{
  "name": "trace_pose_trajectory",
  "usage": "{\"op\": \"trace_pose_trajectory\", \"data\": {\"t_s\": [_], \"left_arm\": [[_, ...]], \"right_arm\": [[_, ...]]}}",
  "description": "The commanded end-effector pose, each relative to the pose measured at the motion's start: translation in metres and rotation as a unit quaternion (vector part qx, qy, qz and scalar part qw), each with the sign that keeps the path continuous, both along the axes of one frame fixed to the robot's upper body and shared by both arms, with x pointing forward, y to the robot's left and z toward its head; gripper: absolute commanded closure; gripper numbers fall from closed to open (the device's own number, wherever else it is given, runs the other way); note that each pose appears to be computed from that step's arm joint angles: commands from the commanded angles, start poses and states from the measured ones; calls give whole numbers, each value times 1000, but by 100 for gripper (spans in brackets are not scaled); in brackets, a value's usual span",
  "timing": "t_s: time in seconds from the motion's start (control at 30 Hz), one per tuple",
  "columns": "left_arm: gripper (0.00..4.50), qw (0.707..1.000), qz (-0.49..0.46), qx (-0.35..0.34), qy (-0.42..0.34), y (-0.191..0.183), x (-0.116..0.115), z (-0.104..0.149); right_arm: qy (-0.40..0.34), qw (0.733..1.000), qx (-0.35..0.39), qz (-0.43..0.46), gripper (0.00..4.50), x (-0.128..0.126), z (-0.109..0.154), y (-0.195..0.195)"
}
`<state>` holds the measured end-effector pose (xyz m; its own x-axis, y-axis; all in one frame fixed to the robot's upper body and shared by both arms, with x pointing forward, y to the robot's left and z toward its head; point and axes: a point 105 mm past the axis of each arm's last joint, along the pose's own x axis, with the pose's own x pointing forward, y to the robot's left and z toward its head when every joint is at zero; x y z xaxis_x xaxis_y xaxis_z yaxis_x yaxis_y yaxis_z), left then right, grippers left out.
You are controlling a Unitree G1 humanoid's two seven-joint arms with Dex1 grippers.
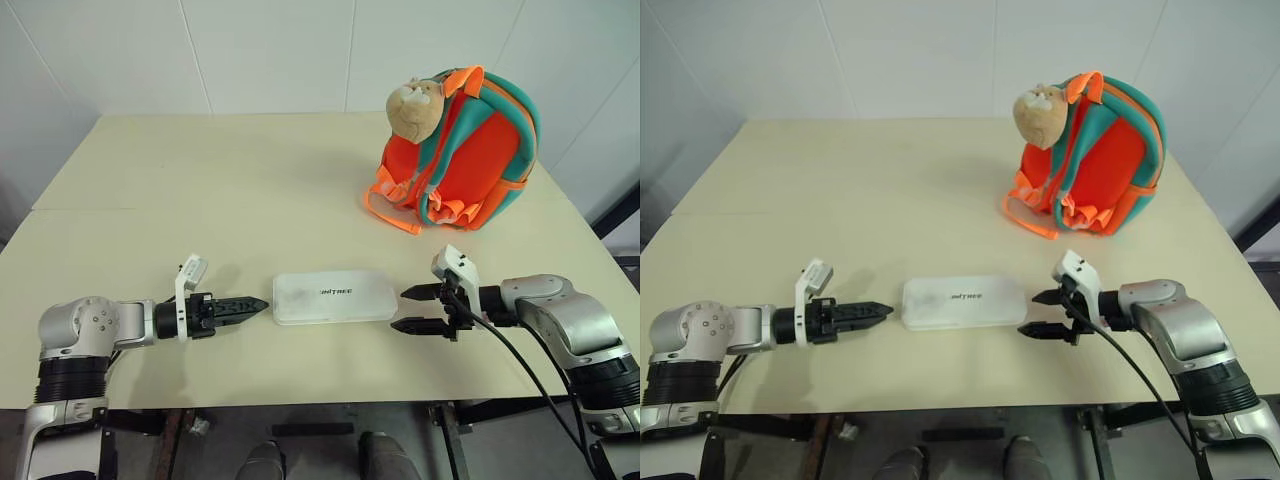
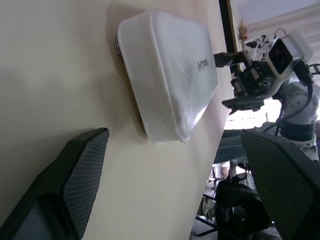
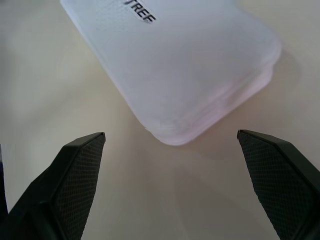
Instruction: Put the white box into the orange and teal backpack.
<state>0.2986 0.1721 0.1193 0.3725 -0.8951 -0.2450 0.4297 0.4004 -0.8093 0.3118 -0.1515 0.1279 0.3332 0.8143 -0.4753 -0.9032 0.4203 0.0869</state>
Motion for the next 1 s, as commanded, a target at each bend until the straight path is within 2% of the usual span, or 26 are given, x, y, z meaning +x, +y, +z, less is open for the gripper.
{"op": "trace_pose_trajectory", "data": {"t_s": [0.03,0.1,0.23,0.5,0.73,0.83,1.0], "left_arm": [[0,1000,15,4,16,-4,6,-8],[0,1000,17,15,12,-7,9,-13],[0,998,17,-21,48,-15,8,-18],[0,996,1,-67,57,-30,7,-11],[0,996,3,-73,60,-31,8,-8],[61,995,-2,-77,64,-33,6,-8],[213,993,-25,-92,71,-38,-3,-6]], "right_arm": [[-28,999,15,23,2,1,8,12],[-32,999,18,31,2,1,7,14],[-43,998,26,40,2,1,6,19],[-71,995,52,47,2,5,14,32],[-86,993,70,46,2,7,18,41],[-91,993,61,43,0,8,14,37],[-106,991,71,34,0,11,16,36]]}}
